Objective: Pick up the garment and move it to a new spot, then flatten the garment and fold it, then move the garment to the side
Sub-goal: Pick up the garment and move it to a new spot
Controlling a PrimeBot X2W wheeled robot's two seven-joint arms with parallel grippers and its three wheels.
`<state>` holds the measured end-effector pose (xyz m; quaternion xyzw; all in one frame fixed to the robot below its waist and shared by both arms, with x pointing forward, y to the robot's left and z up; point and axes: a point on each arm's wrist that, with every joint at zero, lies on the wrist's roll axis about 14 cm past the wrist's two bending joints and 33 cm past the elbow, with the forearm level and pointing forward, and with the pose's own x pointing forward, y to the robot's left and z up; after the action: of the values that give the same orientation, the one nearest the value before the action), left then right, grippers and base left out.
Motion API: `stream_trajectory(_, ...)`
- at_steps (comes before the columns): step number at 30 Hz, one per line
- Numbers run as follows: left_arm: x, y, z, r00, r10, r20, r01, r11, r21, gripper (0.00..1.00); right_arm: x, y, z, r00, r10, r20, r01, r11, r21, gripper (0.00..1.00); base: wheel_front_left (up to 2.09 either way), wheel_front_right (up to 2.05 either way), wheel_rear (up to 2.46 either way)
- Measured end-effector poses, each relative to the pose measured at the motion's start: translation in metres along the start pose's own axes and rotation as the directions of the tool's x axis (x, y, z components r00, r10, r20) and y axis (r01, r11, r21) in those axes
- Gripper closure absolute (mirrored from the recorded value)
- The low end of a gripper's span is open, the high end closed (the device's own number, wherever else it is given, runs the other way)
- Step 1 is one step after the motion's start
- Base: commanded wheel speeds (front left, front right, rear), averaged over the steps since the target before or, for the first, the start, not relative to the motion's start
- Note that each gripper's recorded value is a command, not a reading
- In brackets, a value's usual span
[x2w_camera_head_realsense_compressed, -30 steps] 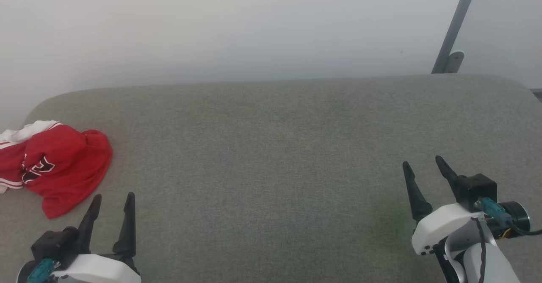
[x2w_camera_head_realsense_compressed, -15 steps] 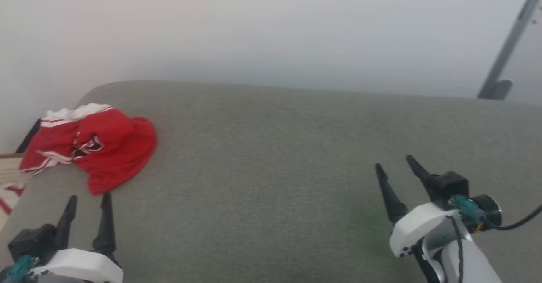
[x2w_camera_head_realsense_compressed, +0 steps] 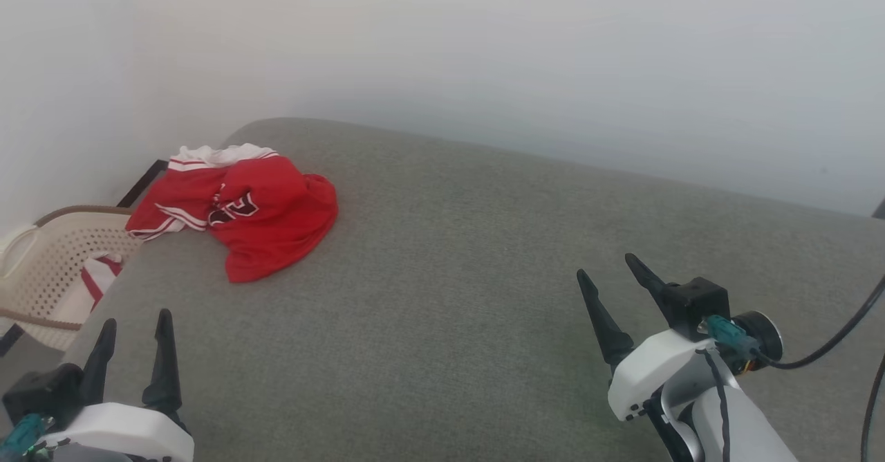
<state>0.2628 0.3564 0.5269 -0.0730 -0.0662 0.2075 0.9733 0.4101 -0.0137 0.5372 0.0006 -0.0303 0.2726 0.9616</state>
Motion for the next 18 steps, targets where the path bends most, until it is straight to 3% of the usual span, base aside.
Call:
stream_trajectory(9,0.005,-0.004,-0.002,1.0,-0.001,-0.015,0.0,0.999,-0.037,0.0,0.004,-0.008,-0.007,1.0,-0.013,-0.012,0.013,1.0,0.01,0.0,0.0,0.0,0.0)
stream_trajectory(18,0.066,-0.03,0.022,0.998,-0.067,0.008,0.067,0.997,-0.042,0.0,0.018,-0.044,-0.009,0.998,-0.067,-0.015,0.067,0.998,-0.005,0.0,0.0,0.0,0.0)
